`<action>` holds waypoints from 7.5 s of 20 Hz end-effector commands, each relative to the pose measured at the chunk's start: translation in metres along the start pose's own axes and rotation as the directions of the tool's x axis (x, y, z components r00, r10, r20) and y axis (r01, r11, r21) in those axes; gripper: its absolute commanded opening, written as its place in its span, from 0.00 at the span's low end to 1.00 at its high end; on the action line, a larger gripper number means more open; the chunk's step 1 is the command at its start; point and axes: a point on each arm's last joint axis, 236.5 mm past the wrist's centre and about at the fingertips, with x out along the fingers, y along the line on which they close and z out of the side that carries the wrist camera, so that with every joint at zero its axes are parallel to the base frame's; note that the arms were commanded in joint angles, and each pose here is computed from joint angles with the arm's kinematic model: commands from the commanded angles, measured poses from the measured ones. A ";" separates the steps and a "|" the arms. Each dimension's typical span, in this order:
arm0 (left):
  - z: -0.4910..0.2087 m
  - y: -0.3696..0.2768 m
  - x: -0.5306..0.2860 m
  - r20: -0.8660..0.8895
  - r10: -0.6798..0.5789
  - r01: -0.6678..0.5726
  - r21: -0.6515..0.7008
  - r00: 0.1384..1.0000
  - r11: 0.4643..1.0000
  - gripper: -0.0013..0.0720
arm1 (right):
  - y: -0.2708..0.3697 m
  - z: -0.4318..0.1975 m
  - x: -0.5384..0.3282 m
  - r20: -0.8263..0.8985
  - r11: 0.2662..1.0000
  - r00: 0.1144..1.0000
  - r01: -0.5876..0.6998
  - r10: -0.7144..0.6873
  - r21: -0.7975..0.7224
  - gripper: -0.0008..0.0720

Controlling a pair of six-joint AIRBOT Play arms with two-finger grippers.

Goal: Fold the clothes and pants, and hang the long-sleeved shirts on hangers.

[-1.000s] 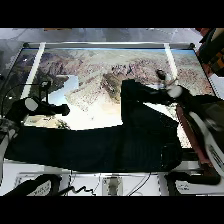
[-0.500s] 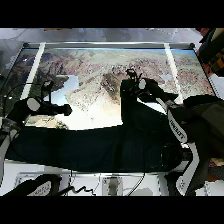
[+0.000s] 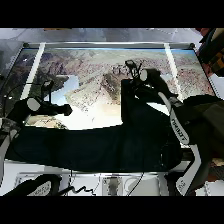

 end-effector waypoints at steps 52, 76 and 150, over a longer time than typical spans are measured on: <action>0.015 -0.455 0.172 -0.098 -0.707 0.698 -0.115 0.700 0.707 0.05 | 0.071 -0.342 -0.288 -0.331 0.998 0.943 0.048 -0.034 0.034 0.05; 0.114 -0.051 -0.174 -0.065 0.180 -0.120 0.521 0.982 0.845 0.05 | -0.012 -0.065 -0.178 0.483 0.964 0.842 0.267 -0.238 0.008 0.05; 0.107 0.259 0.004 0.164 0.417 -0.295 -0.487 0.894 0.822 0.06 | -0.071 -0.093 -0.125 0.311 0.947 0.908 0.213 -0.282 0.239 0.54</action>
